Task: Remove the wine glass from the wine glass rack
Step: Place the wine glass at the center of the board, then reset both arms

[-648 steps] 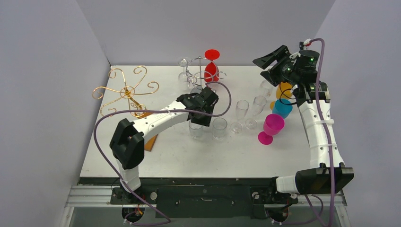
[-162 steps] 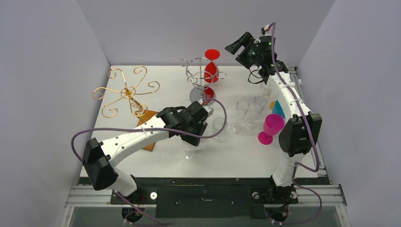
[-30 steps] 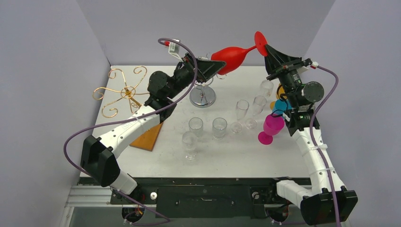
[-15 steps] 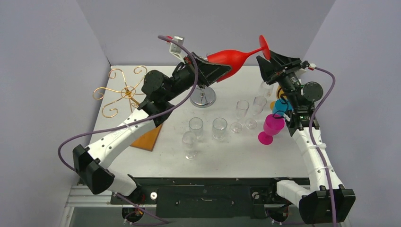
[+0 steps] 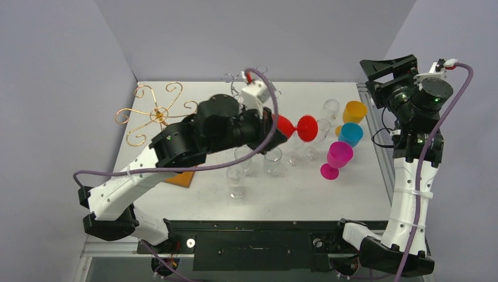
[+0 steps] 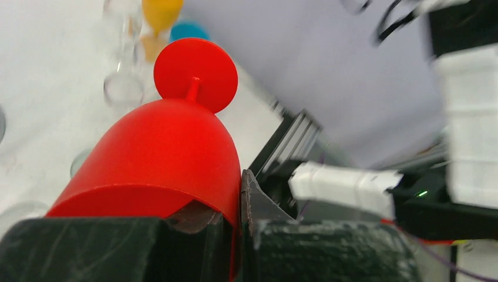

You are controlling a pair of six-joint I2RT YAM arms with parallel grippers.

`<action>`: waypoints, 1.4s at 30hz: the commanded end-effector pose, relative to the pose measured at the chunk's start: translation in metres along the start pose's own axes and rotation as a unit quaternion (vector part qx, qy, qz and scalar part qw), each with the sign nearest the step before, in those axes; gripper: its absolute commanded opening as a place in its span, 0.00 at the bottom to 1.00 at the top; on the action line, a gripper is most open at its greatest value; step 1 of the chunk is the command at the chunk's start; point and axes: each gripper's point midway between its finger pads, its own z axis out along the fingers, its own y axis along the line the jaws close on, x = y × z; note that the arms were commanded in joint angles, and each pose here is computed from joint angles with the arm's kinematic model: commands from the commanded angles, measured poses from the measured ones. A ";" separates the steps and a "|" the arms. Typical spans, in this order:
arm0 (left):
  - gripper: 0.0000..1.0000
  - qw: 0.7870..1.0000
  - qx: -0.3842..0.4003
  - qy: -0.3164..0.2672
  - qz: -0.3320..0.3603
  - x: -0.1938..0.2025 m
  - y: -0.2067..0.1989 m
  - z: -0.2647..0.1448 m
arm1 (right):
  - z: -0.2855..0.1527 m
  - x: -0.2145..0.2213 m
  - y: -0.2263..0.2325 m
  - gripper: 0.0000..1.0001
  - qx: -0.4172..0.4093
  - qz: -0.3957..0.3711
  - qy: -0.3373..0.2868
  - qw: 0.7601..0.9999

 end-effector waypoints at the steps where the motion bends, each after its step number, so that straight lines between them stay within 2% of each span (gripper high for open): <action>1: 0.00 0.967 -0.145 0.189 0.089 0.105 0.055 -0.007 | -0.010 -0.009 -0.015 0.76 0.056 -0.083 -0.015 0.995; 6: 0.00 0.935 -0.167 0.291 0.113 0.178 0.066 0.009 | -0.008 -0.006 -0.019 0.76 0.056 -0.082 -0.008 0.995; 10: 0.00 0.909 -0.182 0.351 0.132 0.219 0.079 0.025 | -0.009 -0.004 -0.020 0.76 0.054 -0.084 -0.005 0.995; 19: 0.00 0.858 -0.209 0.440 0.161 0.278 0.115 0.051 | -0.013 -0.001 -0.022 0.76 0.057 -0.094 0.000 0.994; 24: 0.00 0.848 -0.213 0.459 0.160 0.291 0.126 0.055 | -0.015 0.001 -0.023 0.76 0.057 -0.097 0.002 0.994; 26: 0.04 0.847 -0.214 0.460 0.160 0.291 0.128 0.056 | -0.014 0.002 -0.023 0.76 0.055 -0.097 0.005 0.994; 28: 0.15 0.846 -0.215 0.460 0.161 0.290 0.128 0.055 | -0.014 0.003 -0.023 0.76 0.053 -0.096 0.007 0.994; 31: 0.37 0.849 -0.217 0.454 0.163 0.284 0.127 0.054 | -0.014 0.003 -0.023 0.76 0.052 -0.096 0.008 0.994; 38: 0.65 0.865 -0.224 0.415 0.171 0.248 0.116 0.050 | -0.015 0.002 -0.017 0.76 0.044 -0.094 0.005 0.995; 39: 0.73 0.868 -0.224 0.409 0.171 0.242 0.114 0.047 | -0.016 0.001 -0.015 0.76 0.042 -0.094 0.004 0.995; 40: 0.93 0.875 -0.222 0.395 0.170 0.230 0.109 0.046 | -0.016 0.001 -0.014 0.76 0.040 -0.094 0.004 0.995; 41: 0.98 0.877 -0.223 0.391 0.170 0.224 0.107 0.043 | -0.017 0.001 -0.012 0.76 0.038 -0.094 0.003 0.995; 42: 0.98 0.886 -0.219 0.373 0.165 0.209 0.101 0.041 | -0.017 0.001 -0.011 0.76 0.037 -0.094 0.003 0.995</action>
